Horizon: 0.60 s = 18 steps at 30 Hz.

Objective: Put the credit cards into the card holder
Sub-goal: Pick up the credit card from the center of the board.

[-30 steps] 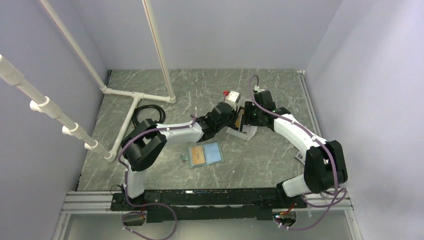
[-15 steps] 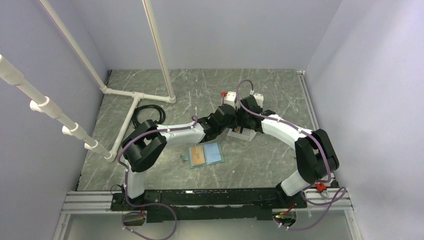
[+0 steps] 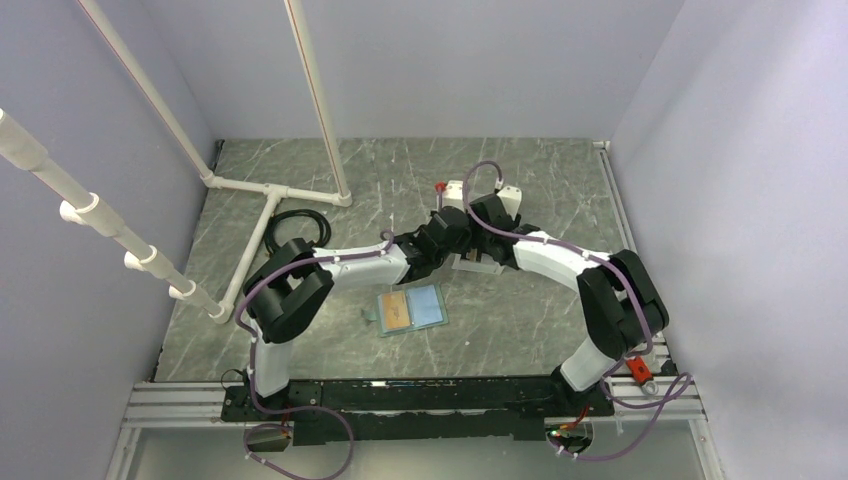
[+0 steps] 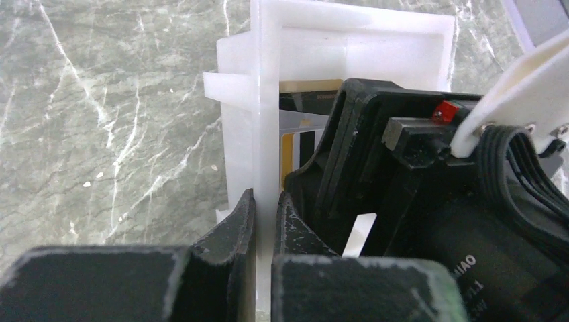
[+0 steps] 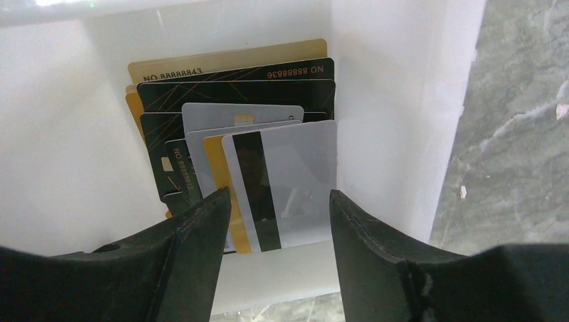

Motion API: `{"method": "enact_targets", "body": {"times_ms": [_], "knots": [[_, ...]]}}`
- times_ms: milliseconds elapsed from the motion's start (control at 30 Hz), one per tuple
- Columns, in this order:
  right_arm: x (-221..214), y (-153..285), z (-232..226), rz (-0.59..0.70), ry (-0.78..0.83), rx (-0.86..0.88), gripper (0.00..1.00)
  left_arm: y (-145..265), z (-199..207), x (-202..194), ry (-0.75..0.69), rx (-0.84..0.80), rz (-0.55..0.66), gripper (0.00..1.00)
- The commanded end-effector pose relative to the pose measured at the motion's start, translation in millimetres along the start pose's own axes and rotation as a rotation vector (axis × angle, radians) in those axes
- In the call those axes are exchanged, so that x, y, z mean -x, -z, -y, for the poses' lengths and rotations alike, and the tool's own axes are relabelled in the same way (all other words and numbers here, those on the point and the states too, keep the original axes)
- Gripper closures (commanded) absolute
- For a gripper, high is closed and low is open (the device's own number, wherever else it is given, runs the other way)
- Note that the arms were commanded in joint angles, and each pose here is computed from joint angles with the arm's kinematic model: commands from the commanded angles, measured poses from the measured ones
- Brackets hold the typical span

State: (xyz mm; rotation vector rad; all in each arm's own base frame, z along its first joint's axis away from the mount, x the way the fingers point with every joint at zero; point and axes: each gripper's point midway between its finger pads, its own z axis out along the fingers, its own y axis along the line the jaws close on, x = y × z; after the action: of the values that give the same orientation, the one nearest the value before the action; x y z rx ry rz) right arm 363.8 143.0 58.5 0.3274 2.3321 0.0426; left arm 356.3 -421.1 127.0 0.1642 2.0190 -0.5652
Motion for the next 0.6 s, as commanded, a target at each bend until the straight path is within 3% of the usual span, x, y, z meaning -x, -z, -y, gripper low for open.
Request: {"method": "enact_targets", "body": {"times_ms": [0, 33, 167, 400, 567], "knots": [[-25.1, -22.1, 23.2, -0.012, 0.014, -0.138, 0.32, 16.4, 32.4, 49.5, 0.069, -0.059, 0.119, 1.0], [-26.1, -20.8, 24.6, -0.018, 0.011, -0.139, 0.33, 16.3, 29.9, 49.8, 0.063, -0.048, 0.121, 1.0], [-20.4, -4.8, 16.1, -0.009, -0.015, -0.005, 0.57, 18.9, 21.6, 48.4, 0.058, -0.021, 0.128, 1.0], [-0.7, 13.9, 16.2, 0.037, 0.009, 0.078, 0.77, 17.7, 13.3, 40.3, 0.076, 0.012, 0.097, 1.0], [13.3, 34.8, 8.1, 0.054, 0.016, 0.18, 0.85, 14.0, 5.7, 28.0, 0.146, 0.029, 0.026, 1.0]]}}
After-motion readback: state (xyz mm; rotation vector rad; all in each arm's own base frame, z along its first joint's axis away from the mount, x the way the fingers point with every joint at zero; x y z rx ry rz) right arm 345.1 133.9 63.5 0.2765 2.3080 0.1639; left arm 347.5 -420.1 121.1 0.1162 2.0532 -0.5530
